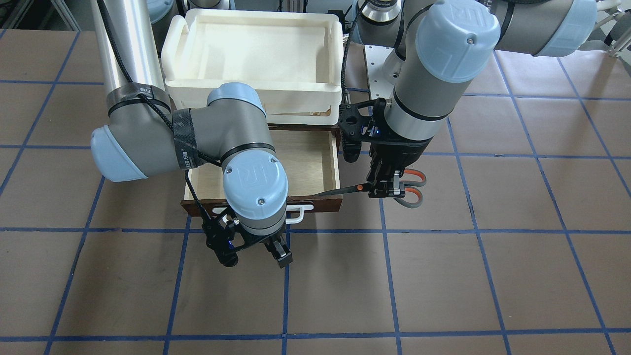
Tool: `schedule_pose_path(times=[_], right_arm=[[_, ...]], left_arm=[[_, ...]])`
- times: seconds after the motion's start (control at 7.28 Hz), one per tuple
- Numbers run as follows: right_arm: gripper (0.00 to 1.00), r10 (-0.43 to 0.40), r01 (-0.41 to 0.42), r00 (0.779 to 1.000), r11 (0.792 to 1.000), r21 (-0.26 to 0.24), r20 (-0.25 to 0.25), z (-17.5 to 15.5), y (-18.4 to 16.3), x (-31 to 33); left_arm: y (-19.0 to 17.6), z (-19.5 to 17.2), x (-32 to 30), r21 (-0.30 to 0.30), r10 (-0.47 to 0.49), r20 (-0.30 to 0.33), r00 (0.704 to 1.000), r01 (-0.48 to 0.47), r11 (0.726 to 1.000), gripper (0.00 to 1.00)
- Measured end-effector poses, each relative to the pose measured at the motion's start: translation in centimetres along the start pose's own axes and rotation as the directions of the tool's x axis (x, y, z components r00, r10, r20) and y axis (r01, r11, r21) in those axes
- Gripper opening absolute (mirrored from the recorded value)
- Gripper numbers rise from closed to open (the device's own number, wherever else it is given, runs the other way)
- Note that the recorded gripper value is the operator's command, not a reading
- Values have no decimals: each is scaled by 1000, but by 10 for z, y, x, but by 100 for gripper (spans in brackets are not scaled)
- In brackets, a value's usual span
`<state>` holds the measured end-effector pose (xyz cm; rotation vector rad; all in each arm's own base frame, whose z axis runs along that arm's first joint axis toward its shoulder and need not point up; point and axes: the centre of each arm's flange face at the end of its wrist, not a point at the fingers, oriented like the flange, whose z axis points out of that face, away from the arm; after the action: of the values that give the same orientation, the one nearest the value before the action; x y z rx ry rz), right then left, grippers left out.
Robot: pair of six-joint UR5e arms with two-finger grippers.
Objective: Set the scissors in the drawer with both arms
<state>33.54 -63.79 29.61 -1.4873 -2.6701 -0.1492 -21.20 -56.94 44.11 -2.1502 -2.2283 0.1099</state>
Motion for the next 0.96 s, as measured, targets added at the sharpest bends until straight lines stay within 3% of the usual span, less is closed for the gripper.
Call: schedule_pose_path(times=[0.96], right_arm=[[100,-20,20,1000,1000,2,4,-3,-26,2]], left_arm=[[-23,4,8,38,18,-17,1000,-18,999,0]])
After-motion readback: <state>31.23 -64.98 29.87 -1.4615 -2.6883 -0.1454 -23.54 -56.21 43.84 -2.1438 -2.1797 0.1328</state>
